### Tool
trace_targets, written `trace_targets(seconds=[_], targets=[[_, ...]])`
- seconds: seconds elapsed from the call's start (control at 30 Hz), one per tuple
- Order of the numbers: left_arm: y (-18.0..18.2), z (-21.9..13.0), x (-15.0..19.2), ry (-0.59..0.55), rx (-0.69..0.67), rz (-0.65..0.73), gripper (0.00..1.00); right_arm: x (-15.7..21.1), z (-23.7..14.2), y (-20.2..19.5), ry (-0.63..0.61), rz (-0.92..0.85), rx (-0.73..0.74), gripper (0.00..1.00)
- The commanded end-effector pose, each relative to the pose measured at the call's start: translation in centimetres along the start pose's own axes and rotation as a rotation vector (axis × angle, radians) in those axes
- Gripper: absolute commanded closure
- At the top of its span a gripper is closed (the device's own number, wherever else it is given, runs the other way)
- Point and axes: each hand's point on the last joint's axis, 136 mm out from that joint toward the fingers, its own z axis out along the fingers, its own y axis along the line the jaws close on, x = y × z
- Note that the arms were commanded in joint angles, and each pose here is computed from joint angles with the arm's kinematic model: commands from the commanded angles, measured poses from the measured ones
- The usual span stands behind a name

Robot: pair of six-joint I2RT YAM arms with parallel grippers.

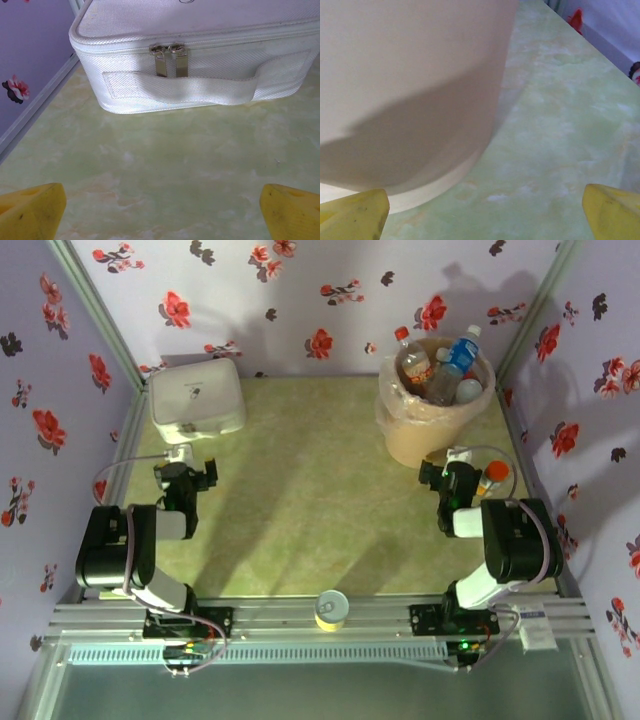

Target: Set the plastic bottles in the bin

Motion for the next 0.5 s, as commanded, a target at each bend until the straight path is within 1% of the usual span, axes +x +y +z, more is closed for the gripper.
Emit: trace_targets(seconds=[0.0, 0.07, 0.13, 0.47], targets=[[-0.06, 0.0, -0.66, -0.036, 0.006, -0.01, 0.0, -1.56, -0.04, 0.48, -0.068, 0.046, -0.027, 0.0], [-0.06, 0.02, -0.68, -0.035, 0.006, -0.01, 0.0, -1.45, -0.05, 0.51, -0.045, 0.041, -0.028, 0.0], [-0.06, 0.03, -0.62, -0.033, 0.005, -0.009, 0.0, -1.54, -0.06, 0.45, -0.063, 0.043, -0.026, 0.0], [-0.06, 0.02, -0.65, -0.034, 0.006, -0.01, 0.0, -1.42, 0.11, 0.51, -0.048, 0.037, -0.027, 0.0]])
